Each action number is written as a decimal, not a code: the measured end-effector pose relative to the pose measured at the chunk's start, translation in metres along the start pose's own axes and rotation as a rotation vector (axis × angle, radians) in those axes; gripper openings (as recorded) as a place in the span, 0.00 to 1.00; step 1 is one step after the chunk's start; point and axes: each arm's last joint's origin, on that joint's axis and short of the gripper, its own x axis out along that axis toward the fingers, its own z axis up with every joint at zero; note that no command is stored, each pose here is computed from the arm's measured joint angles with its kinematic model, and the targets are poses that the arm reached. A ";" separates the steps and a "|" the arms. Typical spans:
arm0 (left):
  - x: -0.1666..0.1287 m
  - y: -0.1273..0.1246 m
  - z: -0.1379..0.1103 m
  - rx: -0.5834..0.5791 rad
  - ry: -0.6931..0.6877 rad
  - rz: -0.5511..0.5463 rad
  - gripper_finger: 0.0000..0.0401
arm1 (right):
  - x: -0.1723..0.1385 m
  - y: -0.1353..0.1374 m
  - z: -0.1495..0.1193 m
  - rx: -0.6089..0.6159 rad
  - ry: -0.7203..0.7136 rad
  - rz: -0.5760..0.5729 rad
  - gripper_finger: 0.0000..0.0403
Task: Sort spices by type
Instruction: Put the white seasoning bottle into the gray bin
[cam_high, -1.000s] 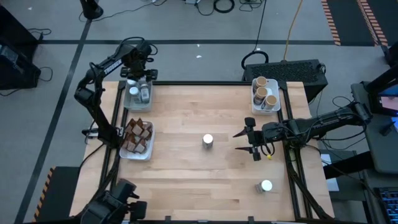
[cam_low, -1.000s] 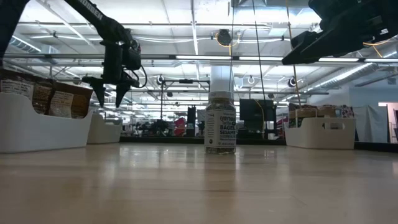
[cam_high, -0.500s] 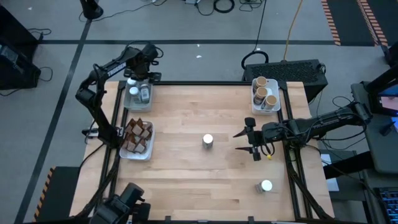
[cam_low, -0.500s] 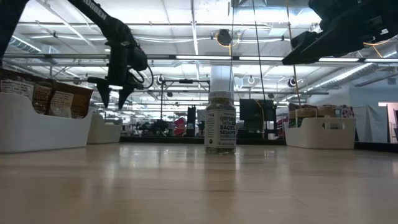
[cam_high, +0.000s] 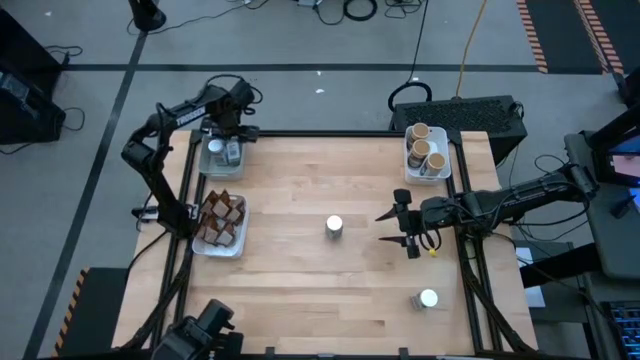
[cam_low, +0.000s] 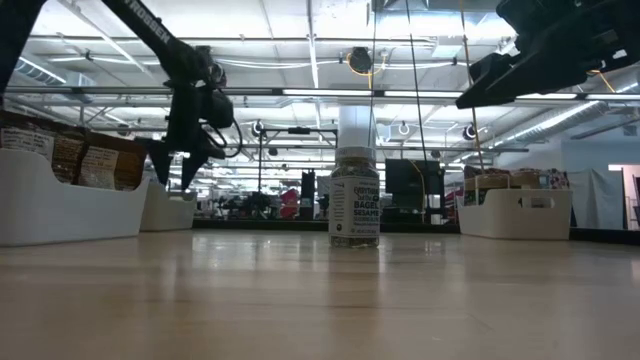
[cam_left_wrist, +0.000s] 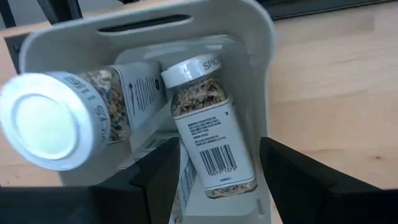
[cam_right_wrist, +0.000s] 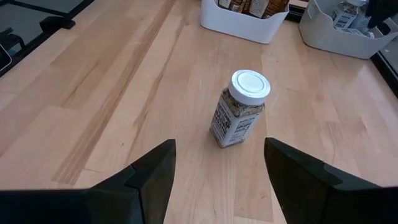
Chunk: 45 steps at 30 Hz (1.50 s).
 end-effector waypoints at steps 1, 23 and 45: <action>0.002 0.000 -0.001 -0.012 0.000 0.001 0.55 | 0.000 0.000 0.000 0.000 -0.002 0.000 0.56; 0.045 0.000 -0.013 -0.117 0.025 0.039 0.55 | 0.000 0.000 0.000 0.000 -0.003 0.000 0.56; 0.050 -0.007 -0.004 -0.059 0.048 0.051 0.55 | 0.000 0.000 0.000 -0.010 -0.003 0.000 0.56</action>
